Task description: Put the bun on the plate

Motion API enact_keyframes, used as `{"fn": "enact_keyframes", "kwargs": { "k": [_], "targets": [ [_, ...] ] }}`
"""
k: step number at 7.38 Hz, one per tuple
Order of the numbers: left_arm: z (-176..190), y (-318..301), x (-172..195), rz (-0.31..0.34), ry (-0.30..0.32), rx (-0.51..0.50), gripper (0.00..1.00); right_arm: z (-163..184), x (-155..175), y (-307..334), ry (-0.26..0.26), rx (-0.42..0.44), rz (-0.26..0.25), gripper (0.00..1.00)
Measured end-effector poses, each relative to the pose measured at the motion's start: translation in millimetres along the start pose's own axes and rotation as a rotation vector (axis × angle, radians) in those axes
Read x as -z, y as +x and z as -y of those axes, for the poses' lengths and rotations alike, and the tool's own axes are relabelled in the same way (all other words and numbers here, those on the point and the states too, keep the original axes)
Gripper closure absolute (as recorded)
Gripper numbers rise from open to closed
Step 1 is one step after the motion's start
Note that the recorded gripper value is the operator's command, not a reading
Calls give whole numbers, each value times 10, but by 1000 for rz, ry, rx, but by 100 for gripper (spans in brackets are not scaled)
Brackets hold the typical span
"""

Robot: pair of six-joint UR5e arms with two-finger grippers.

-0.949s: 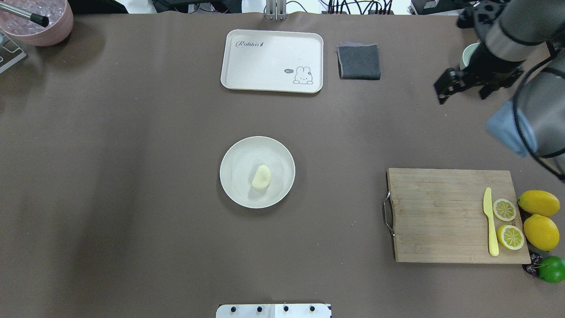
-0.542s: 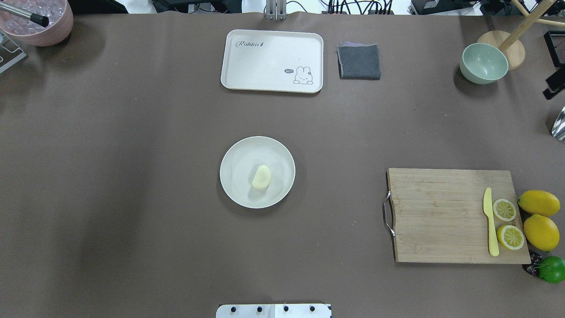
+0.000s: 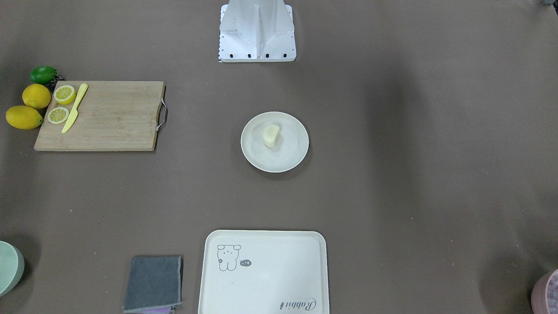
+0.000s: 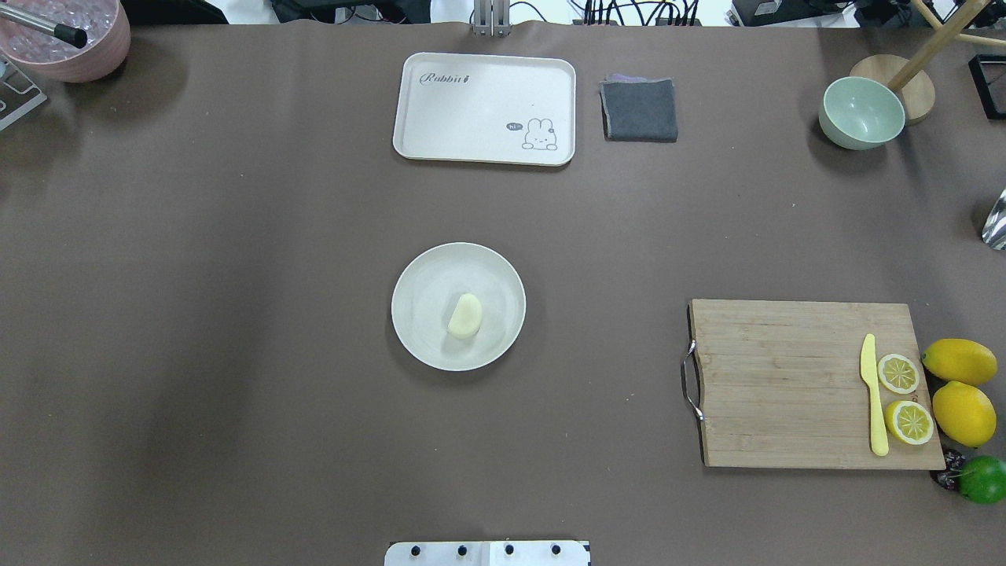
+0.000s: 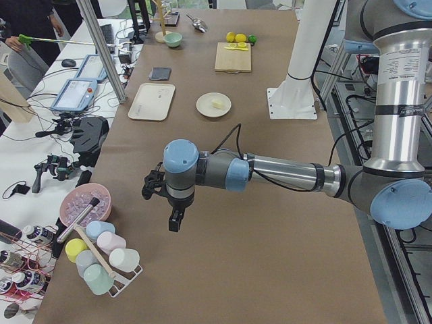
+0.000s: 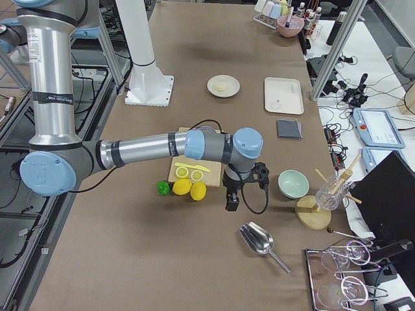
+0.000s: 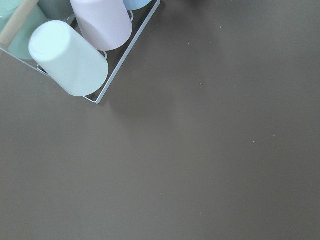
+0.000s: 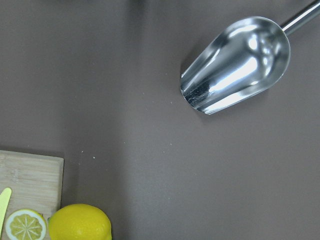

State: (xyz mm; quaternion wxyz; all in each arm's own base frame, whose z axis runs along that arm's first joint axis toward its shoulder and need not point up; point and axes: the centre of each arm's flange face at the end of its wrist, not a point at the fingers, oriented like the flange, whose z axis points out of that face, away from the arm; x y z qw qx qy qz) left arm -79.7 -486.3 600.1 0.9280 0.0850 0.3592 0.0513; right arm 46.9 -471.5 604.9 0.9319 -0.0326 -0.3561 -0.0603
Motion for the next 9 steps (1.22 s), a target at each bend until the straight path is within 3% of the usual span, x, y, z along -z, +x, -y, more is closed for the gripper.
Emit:
{"fn": "enact_keyframes", "kwargs": {
  "k": [3,9],
  "targets": [
    [43,28,4,2,1,-5,2,-167,-48,167,-7,-41,8,0],
    [73,27,-18,2,-2,-10,2,-91,42,105,14,-30,19,0]
  ]
}}
